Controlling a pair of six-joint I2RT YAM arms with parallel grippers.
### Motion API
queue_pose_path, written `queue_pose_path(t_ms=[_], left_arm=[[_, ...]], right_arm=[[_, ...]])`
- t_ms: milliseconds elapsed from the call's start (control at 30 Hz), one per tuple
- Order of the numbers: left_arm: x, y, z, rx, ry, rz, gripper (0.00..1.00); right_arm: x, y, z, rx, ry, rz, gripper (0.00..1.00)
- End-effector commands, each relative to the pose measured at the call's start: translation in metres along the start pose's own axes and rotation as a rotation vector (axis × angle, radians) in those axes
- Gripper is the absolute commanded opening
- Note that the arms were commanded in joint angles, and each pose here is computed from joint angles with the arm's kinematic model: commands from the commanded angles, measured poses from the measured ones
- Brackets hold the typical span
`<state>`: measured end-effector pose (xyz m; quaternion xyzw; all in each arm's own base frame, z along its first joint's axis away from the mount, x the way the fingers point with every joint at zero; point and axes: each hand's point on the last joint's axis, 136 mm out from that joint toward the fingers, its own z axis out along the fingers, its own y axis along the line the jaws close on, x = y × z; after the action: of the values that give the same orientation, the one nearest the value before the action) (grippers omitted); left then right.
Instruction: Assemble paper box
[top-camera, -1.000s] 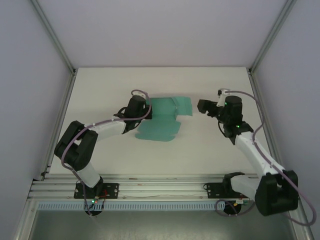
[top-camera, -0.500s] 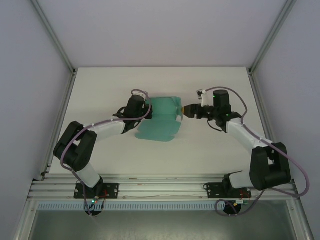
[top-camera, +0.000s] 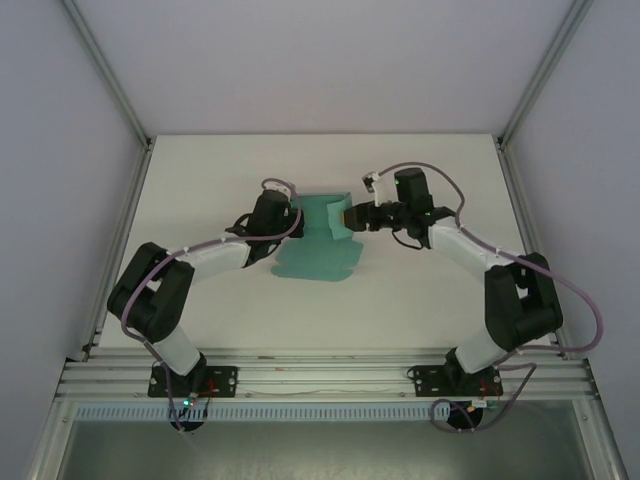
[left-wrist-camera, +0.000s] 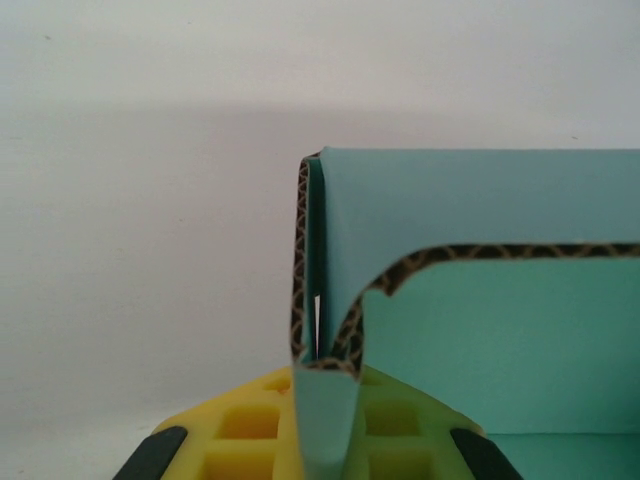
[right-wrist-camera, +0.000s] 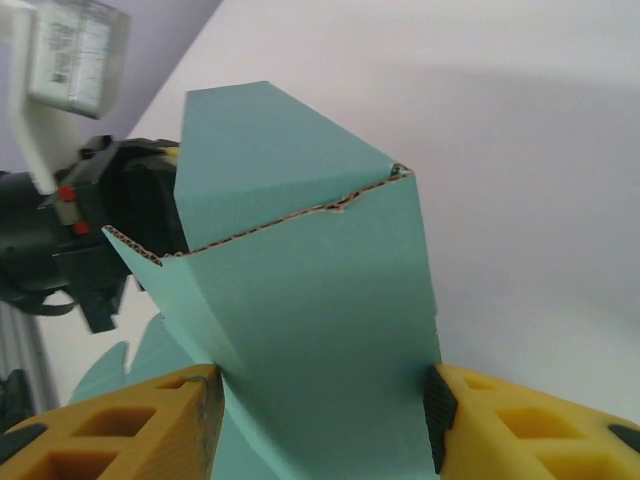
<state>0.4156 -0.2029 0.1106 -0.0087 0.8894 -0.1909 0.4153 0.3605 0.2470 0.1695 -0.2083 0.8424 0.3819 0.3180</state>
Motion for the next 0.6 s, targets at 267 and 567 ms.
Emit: queue_pose_path(t_ms=[267,567], left_arm=[[-0.017,-0.006,-0.004,-0.026,-0.040,0.006,0.00],[-0.016,-0.005,-0.004,-0.063,-0.031,0.015,0.00]], right_arm=[[0.002,-0.030,0.031,0.388,0.027,-0.062,0.55],[-0.006,-0.060,0.029,0.721,-0.027,-0.092,0.10]])
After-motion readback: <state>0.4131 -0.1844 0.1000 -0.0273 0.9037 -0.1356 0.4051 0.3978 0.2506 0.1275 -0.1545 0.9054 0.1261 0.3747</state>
